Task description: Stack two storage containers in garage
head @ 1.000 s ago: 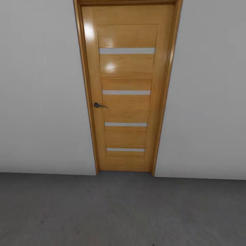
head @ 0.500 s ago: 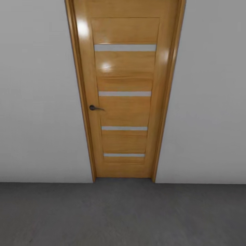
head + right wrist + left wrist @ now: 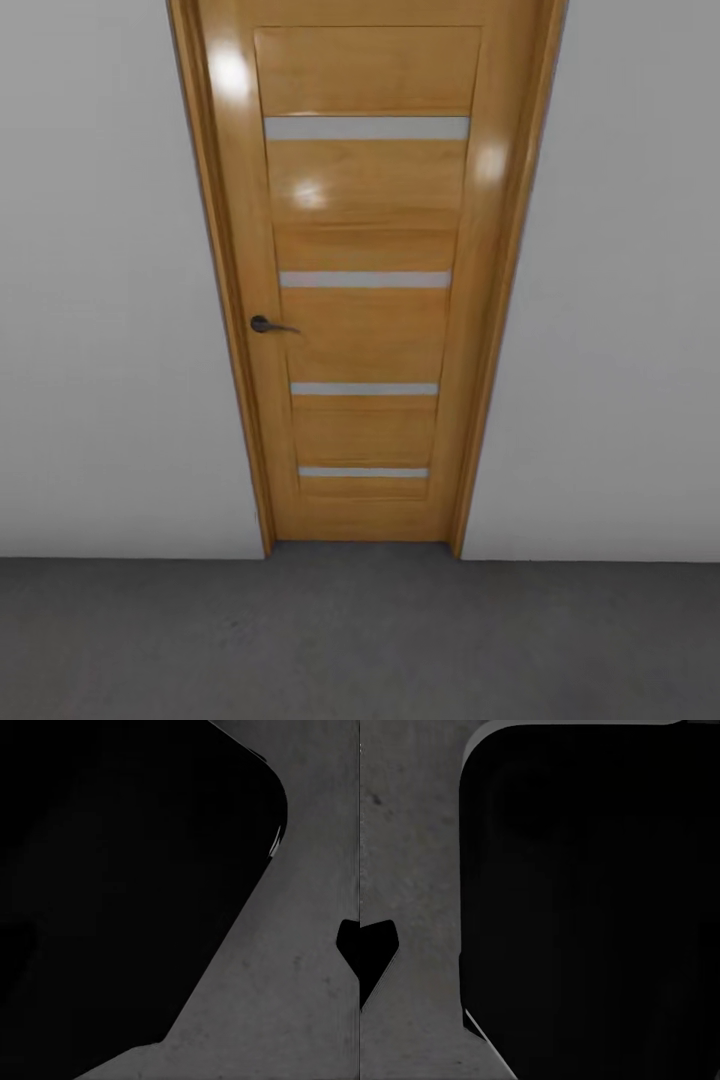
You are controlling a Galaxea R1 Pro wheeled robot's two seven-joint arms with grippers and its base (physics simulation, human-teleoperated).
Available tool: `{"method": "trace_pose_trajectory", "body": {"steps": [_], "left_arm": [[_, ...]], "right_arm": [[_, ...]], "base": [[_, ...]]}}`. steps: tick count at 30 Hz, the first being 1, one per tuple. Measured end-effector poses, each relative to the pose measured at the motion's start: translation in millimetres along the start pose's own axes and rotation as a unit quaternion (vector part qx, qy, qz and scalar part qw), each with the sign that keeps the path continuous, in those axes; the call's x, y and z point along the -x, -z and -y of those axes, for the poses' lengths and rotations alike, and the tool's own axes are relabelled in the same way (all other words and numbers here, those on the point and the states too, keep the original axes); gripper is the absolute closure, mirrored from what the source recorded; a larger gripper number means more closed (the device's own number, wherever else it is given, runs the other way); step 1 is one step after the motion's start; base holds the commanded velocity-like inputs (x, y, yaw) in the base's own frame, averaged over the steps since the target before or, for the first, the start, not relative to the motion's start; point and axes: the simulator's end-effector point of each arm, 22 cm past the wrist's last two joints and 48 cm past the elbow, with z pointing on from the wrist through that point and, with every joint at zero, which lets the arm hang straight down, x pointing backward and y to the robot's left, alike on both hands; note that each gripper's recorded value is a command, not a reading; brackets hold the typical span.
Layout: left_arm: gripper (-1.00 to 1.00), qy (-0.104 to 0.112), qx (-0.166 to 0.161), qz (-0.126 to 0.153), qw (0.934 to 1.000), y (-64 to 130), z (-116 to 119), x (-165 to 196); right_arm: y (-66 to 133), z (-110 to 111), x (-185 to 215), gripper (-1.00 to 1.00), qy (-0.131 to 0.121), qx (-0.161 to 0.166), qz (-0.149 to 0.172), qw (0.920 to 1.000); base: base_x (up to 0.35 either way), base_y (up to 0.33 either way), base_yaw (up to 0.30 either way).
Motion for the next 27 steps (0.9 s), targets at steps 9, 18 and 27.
{"method": "trace_pose_trajectory", "body": {"steps": [9,18,27], "left_arm": [[-1.00,0.000,0.000,0.000,1.0000,0.0,0.0,0.0],[-1.00,0.000,0.000,0.000,1.0000,0.0,0.0,0.3],[-1.00,0.000,0.000,0.000,1.0000,0.0,0.0,0.1]], "right_arm": [[0.0,0.7,-0.3,-1.00,0.000,0.000,0.000,1.0000],[0.0,1.6,-0.8,-1.00,0.000,-0.001,0.000,1.0000],[0.1,2.1,-1.1,-1.00,0.001,-0.001,-0.001,1.0000]], "base": [[0.323,0.000,0.000],[0.323,0.000,0.000],[0.323,0.000,0.000]]}}
